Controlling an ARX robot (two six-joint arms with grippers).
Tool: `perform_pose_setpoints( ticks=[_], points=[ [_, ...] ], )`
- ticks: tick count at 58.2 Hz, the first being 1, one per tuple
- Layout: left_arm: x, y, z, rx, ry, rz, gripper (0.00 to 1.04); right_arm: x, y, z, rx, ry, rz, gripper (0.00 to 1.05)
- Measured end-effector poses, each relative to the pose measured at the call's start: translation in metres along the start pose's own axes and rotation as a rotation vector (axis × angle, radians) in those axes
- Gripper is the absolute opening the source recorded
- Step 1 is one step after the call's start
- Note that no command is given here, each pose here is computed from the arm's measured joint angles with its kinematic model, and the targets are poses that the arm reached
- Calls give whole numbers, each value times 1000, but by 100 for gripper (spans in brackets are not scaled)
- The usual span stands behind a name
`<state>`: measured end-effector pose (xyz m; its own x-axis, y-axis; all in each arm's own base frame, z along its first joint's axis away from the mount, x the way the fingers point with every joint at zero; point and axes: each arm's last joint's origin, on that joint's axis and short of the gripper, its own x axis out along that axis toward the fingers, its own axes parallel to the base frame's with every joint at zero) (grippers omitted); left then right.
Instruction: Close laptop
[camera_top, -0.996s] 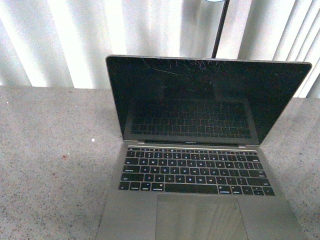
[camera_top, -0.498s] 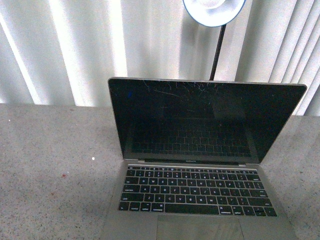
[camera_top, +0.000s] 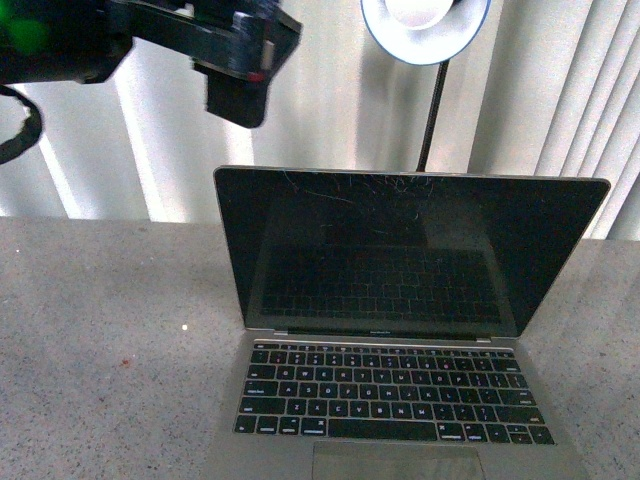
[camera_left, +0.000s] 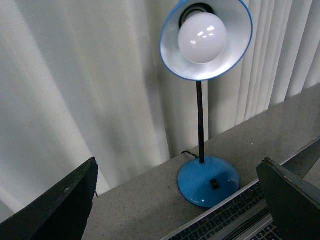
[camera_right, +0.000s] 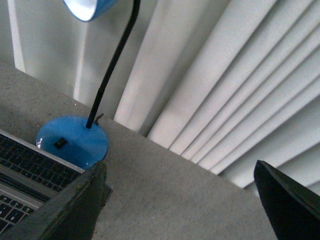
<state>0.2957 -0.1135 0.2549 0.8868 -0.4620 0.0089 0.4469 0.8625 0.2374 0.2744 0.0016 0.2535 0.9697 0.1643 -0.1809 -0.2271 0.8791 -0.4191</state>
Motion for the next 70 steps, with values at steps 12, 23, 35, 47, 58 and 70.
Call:
perform_pose_setpoints(
  ticks=[12,23,35,47,58,70],
  points=[
    [37,-6,-9,107,125,44,62,22,8,8,-138,-38,114,49],
    [70,5,-4,215,175,77,21,39,14,6,-249,-44,215,10],
    [75,2,-11,277,297,21,4,52,21,14,-305,-37,317,3],
    [80,-4,-8,247,315,-25,4,68,27,11,-333,-1,390,3],
    [82,-9,-10,258,355,-67,4,76,33,12,-361,7,433,3],
    [81,-13,-15,266,388,-94,4,84,39,17,-377,0,457,3]
  ],
)
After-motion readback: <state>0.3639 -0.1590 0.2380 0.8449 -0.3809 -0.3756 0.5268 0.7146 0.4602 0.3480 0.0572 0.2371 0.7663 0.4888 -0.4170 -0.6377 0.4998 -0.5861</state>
